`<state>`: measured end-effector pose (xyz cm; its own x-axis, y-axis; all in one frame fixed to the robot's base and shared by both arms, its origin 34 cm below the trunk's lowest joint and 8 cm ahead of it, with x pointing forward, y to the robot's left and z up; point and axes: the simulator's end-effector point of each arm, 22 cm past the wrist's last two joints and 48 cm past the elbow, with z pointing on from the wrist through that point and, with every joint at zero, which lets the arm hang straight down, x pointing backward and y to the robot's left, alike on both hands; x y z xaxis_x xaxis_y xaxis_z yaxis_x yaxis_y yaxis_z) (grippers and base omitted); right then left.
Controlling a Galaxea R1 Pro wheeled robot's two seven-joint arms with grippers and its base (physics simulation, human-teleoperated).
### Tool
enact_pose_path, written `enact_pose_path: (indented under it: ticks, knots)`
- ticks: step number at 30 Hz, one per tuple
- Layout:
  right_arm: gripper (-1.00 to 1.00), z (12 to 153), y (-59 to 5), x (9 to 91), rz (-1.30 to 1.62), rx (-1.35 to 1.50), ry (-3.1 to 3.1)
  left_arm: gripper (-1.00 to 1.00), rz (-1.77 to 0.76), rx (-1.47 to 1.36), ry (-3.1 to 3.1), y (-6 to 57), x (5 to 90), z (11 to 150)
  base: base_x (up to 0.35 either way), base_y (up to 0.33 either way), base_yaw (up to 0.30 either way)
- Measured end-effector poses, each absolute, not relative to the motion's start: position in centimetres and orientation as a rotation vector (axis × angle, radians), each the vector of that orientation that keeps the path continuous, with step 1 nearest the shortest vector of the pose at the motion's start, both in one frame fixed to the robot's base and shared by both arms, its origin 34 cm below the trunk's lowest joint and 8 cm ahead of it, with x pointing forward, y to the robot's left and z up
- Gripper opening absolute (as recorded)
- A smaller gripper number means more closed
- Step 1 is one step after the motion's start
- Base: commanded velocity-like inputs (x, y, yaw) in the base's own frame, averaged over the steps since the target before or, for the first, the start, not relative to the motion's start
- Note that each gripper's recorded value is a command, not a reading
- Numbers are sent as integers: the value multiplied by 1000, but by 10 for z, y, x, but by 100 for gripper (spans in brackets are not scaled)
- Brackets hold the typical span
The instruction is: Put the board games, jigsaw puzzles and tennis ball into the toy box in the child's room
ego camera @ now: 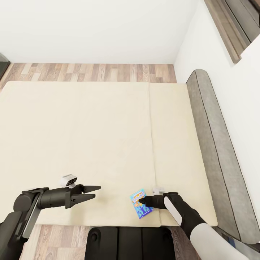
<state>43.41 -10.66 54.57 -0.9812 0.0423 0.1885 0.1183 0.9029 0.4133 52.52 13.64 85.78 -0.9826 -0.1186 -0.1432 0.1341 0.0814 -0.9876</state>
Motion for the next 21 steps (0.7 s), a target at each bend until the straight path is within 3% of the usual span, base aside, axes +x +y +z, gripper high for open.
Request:
enact_pose_path:
  ticks: [21]
  knots:
    - [100, 546, -105, 434, -647, -118, -2891, 100, -2010, 16, 2166, 137, 525, 858, 0, 0, 0]
